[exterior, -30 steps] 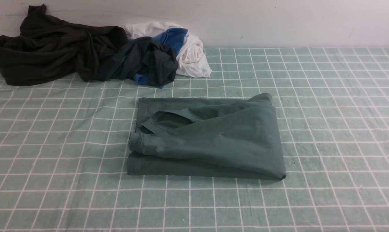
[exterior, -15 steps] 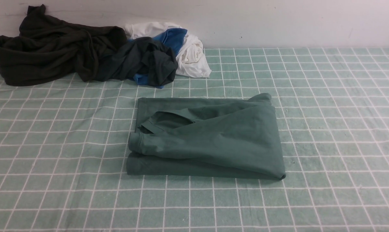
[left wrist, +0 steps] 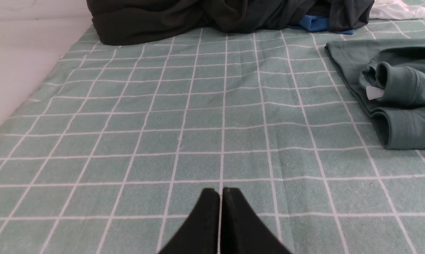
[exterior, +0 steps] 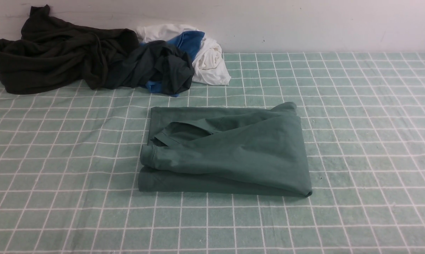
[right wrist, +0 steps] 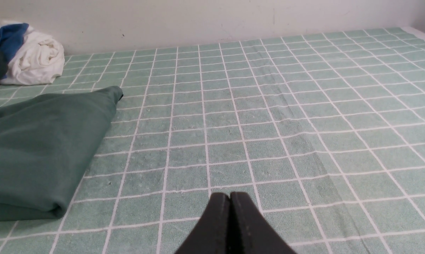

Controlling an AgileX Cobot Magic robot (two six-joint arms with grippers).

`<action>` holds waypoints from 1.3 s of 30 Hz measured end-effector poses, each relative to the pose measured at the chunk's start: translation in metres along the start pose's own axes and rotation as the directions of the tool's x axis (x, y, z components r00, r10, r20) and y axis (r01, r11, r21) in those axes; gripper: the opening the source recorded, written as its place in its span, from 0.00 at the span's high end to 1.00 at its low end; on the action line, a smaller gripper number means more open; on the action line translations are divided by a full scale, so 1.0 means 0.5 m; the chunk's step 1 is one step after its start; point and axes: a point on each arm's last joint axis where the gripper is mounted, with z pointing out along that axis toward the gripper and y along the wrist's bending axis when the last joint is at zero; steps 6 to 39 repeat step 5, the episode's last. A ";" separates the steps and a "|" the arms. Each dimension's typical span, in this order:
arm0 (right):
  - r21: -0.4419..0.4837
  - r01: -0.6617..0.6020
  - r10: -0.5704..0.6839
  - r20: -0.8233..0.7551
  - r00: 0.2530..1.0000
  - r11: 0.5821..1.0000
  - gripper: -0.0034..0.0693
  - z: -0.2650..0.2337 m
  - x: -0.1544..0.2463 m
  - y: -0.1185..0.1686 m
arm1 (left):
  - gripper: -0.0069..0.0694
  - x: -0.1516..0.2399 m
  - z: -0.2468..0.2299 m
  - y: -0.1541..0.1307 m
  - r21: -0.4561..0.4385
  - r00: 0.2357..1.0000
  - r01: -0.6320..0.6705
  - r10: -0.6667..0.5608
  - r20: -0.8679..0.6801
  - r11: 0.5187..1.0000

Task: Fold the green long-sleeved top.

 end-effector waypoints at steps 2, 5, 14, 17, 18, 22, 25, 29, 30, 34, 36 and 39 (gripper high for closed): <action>0.000 0.000 0.000 0.000 1.000 1.000 0.97 0.000 0.000 0.000 | 0.91 0.000 0.000 0.000 0.000 1.000 0.000 0.000 0.000 1.000; 0.000 0.000 0.000 0.000 1.000 1.000 0.97 0.000 0.000 0.000 | 0.91 0.000 0.000 0.000 0.000 1.000 0.000 0.000 0.000 1.000; 0.000 0.000 0.000 0.000 1.000 1.000 0.97 0.000 0.000 0.000 | 0.91 0.000 0.000 0.000 0.000 1.000 0.000 0.000 0.000 1.000; 0.000 0.000 0.000 0.000 1.000 1.000 0.97 0.000 0.000 0.000 | 0.91 0.000 0.000 0.000 0.000 1.000 0.000 0.000 0.000 1.000; 0.000 0.000 0.000 0.000 1.000 1.000 0.97 0.000 0.000 0.000 | 0.91 0.000 0.000 0.000 0.000 1.000 0.000 0.000 0.000 1.000; 0.000 0.000 0.000 0.000 1.000 1.000 0.97 0.000 0.000 0.000 | 0.91 0.000 0.000 0.000 0.000 1.000 0.000 0.000 0.000 1.000; 0.000 0.000 0.000 0.000 1.000 1.000 0.97 0.000 0.000 0.000 | 0.91 0.000 0.000 0.000 0.000 1.000 0.000 0.000 0.000 1.000; 0.000 0.000 0.000 0.000 1.000 1.000 0.97 0.000 0.000 0.000 | 0.91 0.000 0.000 0.000 0.000 1.000 0.000 0.000 0.000 1.000; 0.000 0.000 0.000 0.000 1.000 1.000 0.97 0.000 0.000 0.000 | 0.91 0.000 0.000 0.000 0.000 1.000 0.000 0.000 0.000 1.000; 0.000 0.000 0.000 0.000 1.000 1.000 0.97 0.000 0.000 0.000 | 0.91 0.000 0.000 0.000 0.000 1.000 0.000 0.000 0.000 1.000; 0.000 0.000 0.000 0.000 1.000 1.000 0.97 0.000 0.000 0.000 | 0.91 0.000 0.000 0.000 0.000 1.000 0.000 0.000 0.000 1.000; 0.000 0.000 0.000 0.000 1.000 1.000 0.97 0.000 0.000 0.000 | 0.91 0.000 0.000 0.000 0.000 1.000 0.000 0.000 0.000 1.000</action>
